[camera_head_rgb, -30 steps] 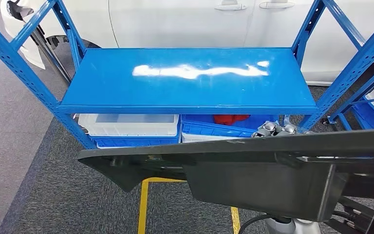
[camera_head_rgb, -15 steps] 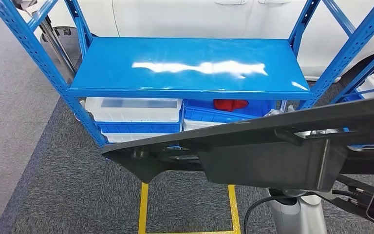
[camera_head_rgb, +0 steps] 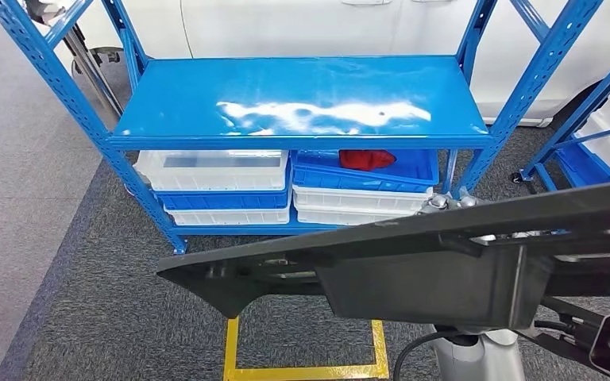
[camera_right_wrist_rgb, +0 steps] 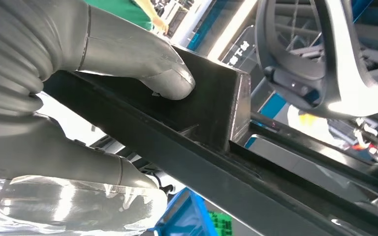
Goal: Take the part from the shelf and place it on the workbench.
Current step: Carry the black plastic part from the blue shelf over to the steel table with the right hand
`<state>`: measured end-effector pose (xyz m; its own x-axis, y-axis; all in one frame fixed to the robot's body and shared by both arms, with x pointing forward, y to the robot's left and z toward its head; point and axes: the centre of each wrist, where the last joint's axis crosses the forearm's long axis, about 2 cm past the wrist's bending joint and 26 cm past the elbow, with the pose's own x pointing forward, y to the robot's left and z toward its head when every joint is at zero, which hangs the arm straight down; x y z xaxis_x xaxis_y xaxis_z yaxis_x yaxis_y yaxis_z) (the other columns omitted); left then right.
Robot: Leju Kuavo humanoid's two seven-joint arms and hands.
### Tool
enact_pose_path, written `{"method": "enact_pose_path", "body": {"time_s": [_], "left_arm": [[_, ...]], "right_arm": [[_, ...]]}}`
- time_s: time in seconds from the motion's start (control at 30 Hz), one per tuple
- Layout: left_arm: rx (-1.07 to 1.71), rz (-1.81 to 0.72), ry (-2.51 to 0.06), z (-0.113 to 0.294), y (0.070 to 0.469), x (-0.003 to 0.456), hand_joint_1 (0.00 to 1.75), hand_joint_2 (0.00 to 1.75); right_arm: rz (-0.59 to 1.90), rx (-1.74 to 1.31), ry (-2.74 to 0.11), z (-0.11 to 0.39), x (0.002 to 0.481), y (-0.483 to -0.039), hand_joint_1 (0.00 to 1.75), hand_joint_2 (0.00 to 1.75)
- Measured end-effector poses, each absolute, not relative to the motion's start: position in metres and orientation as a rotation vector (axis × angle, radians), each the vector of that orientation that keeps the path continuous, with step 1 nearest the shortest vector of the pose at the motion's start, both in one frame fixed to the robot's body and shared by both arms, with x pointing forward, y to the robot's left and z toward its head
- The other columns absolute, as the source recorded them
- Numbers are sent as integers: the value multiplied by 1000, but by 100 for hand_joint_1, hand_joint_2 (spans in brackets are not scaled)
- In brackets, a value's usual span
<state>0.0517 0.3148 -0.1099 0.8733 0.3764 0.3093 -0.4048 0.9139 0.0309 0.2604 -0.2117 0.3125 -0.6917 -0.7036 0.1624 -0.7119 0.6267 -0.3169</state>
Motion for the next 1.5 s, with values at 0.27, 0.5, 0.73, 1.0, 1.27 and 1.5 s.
{"method": "enact_pose_path", "body": {"time_s": [0.27, 0.5, 0.73, 1.0, 1.27, 1.5], "left_arm": [[88, 395, -300, -110, 312, 52, 0, 175], [90, 376, -278, -110, 310, 53, 0, 175], [180, 350, -263, -110, 312, 52, 0, 175], [254, 322, -305, -110, 323, 49, 0, 175], [204, 278, -345, -108, 341, 53, 0, 175], [202, 283, -336, -108, 343, 51, 0, 175]], "right_arm": [[548, 1250, -2828, 314, 255, -214, 175, 175], [548, 1221, -2836, 312, 257, -222, 175, 175], [565, 1140, -2858, 313, 257, -230, 175, 175], [545, 1018, -2890, 313, 257, -234, 175, 175], [469, 806, -3010, 329, 249, -237, 175, 175], [491, 806, -3041, 337, 244, -229, 175, 175]]}}
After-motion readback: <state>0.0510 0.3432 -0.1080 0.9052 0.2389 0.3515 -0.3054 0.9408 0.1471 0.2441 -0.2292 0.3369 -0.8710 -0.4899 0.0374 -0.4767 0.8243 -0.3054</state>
